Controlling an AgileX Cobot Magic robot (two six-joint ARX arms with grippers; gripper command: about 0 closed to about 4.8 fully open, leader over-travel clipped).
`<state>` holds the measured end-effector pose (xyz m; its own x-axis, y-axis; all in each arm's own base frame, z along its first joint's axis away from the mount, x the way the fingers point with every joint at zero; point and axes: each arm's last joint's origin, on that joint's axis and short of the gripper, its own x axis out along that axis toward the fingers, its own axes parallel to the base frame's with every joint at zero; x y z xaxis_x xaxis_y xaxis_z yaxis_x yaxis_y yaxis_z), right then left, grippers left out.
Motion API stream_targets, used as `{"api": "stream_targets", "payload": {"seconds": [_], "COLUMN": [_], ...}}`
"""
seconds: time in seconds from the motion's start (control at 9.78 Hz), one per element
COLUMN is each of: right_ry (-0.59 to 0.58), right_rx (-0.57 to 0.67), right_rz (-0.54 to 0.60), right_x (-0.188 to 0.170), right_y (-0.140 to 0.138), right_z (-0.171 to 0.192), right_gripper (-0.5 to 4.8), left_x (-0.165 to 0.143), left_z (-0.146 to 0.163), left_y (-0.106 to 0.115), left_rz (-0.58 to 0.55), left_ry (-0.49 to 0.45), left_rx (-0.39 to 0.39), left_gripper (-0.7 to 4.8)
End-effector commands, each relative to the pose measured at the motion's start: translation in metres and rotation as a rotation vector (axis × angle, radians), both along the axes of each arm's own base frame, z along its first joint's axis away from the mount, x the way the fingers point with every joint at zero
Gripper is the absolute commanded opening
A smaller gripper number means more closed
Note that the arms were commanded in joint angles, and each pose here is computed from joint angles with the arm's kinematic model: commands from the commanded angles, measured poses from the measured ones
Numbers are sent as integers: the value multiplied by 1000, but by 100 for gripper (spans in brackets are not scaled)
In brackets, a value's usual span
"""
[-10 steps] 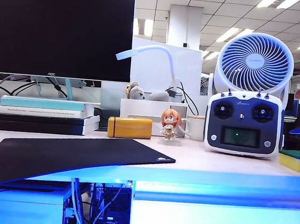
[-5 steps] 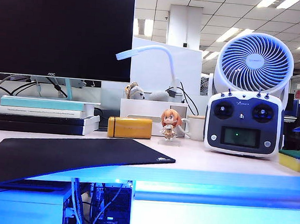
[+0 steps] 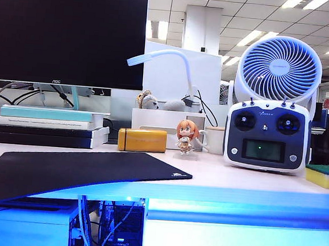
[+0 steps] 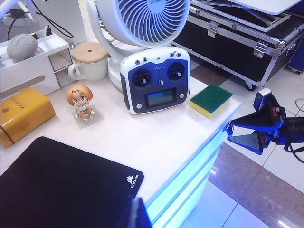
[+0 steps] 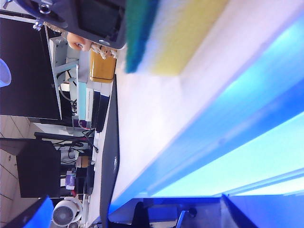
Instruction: Open the drawer, place the cleaning sponge inside, then close the drawer.
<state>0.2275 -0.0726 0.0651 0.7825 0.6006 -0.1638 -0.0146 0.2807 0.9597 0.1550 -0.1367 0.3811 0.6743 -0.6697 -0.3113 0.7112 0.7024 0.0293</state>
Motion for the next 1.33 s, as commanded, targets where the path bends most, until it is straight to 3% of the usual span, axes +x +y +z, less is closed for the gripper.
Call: {"api": "stream_targets", "payload": {"seconds": [0.1, 0.92, 1.33], "right_ry": [-30, -93, -91], "right_rx": [-29, -48, -33], "right_rz": [14, 25, 63], "right_x": [5, 38, 28], "right_y": [-2, -16, -11], "right_z": [-7, -6, -5], "right_gripper": [479, 479, 479], "left_x": [0, -1, -1], "left_z": [3, 1, 1], "left_y": [0, 0, 1], "left_rz": [-3, -7, -7], "left_ry": [-14, -1, 3], "left_rx": [-13, -3, 0], "left_gripper": [-5, -5, -5]}}
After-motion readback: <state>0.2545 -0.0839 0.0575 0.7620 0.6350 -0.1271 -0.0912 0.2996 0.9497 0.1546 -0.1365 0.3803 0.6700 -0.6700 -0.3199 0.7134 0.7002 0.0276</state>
